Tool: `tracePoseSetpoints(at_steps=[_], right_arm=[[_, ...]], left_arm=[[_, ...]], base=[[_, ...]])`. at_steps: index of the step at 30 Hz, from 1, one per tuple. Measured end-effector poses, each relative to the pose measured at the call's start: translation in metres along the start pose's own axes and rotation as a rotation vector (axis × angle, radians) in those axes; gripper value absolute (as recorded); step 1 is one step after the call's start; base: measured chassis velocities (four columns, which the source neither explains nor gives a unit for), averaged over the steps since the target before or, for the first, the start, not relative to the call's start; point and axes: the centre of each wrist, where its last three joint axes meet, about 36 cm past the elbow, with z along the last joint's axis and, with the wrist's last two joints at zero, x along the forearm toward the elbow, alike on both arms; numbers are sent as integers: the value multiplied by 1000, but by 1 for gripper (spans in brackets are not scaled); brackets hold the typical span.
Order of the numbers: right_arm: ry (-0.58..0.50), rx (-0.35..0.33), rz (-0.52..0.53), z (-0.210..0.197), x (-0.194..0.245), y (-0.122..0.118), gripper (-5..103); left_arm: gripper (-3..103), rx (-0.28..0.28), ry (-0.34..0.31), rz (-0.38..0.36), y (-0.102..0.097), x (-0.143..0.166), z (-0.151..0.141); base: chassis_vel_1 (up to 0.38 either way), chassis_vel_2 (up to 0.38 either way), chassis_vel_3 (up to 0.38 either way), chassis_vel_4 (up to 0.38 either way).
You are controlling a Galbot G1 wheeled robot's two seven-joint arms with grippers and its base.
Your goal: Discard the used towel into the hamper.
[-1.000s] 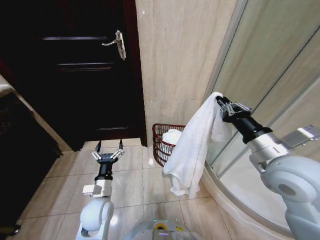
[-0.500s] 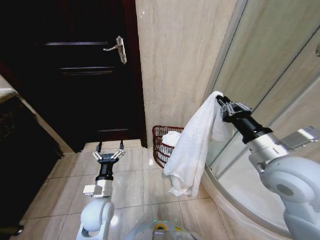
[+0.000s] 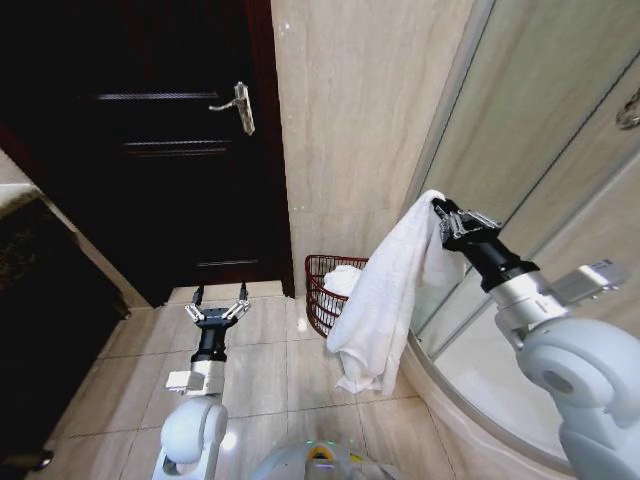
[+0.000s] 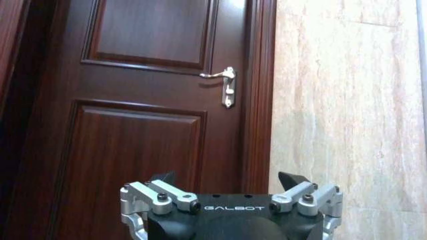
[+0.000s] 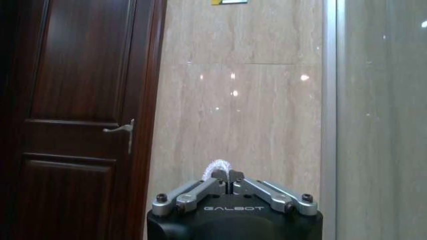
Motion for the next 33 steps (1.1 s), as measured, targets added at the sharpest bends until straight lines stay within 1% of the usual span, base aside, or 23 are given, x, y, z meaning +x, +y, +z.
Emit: tracePoseSetpoints(at_steps=[8,33], right_arm=[[7,6,0,2,1,0,1],[18,22,-8,1,1,-1,1]], left_arm=[[100,0,-4,7,-1,1,-2],[100,-4,0,22,-2,3,-1]], base=[[0,0,0,0],[54,49,-44,-49]])
